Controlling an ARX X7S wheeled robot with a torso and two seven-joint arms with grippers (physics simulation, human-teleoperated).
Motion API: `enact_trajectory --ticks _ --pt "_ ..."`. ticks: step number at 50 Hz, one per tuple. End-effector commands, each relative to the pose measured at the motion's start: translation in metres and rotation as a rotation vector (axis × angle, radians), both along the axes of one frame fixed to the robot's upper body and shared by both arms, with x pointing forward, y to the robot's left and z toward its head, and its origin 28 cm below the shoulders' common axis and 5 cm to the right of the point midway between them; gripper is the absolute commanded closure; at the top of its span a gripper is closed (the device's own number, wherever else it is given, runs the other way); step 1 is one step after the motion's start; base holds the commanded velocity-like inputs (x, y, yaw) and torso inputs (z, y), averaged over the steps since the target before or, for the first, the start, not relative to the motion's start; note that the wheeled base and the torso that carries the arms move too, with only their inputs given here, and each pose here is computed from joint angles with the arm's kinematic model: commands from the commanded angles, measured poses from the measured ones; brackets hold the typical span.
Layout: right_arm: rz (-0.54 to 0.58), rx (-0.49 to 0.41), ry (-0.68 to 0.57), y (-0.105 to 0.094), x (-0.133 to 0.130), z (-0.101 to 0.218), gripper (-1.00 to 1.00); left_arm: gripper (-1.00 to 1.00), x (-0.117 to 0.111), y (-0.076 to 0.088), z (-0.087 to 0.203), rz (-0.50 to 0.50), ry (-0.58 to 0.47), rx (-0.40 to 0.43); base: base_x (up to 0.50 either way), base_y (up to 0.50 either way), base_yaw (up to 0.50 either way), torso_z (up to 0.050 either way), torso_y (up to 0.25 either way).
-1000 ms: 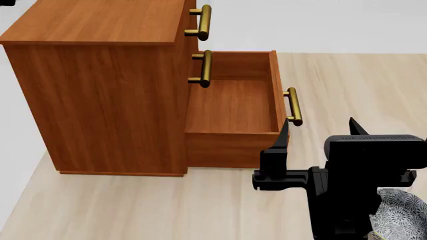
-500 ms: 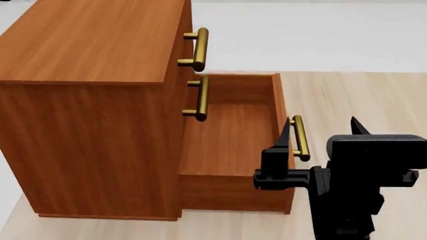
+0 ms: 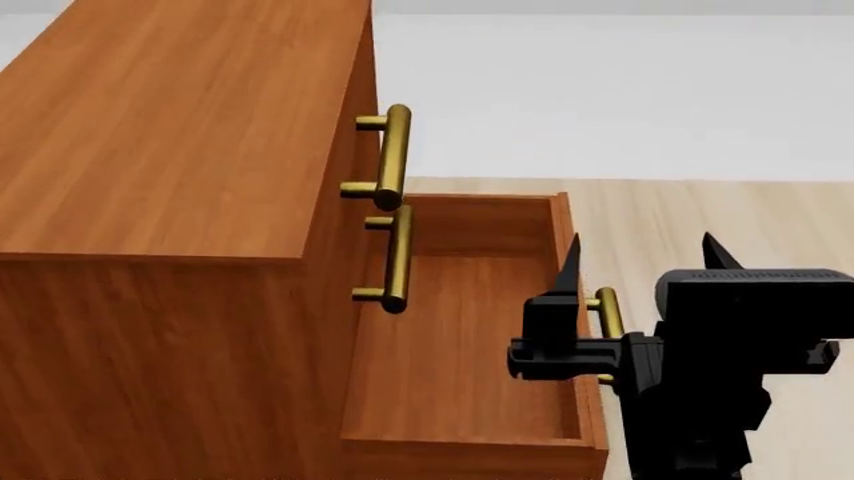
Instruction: Close the bottom drawer of the cabinet and open the top drawer.
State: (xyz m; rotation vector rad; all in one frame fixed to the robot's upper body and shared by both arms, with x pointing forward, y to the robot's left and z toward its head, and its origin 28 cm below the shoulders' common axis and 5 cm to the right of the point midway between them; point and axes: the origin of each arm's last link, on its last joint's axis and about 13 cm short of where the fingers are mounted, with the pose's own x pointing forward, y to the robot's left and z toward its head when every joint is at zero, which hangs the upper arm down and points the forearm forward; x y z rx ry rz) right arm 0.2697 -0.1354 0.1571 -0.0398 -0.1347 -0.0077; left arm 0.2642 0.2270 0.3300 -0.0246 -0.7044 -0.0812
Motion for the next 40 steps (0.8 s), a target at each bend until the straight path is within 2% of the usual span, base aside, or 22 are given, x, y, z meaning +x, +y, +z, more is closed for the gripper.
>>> enact_trajectory --ticks 1,16,40 --pt "0.004 0.002 -0.008 0.0004 -0.0012 0.0023 -1.00 -1.00 -0.0003 0.0000 0.0011 0.001 -0.003 -0.002 0.00 0.00 0.00 0.000 0.000" --pt "0.005 0.003 -0.006 0.0007 -0.0011 0.0015 -1.00 -1.00 0.0005 0.0003 0.0011 -0.002 0.012 -0.010 0.00 0.00 0.00 0.000 0.000" --pt "0.007 0.006 -0.009 0.0005 -0.0021 0.0022 -1.00 -1.00 -0.0020 -0.0001 0.0042 0.002 0.003 -0.002 0.00 0.00 0.00 0.000 -0.170"
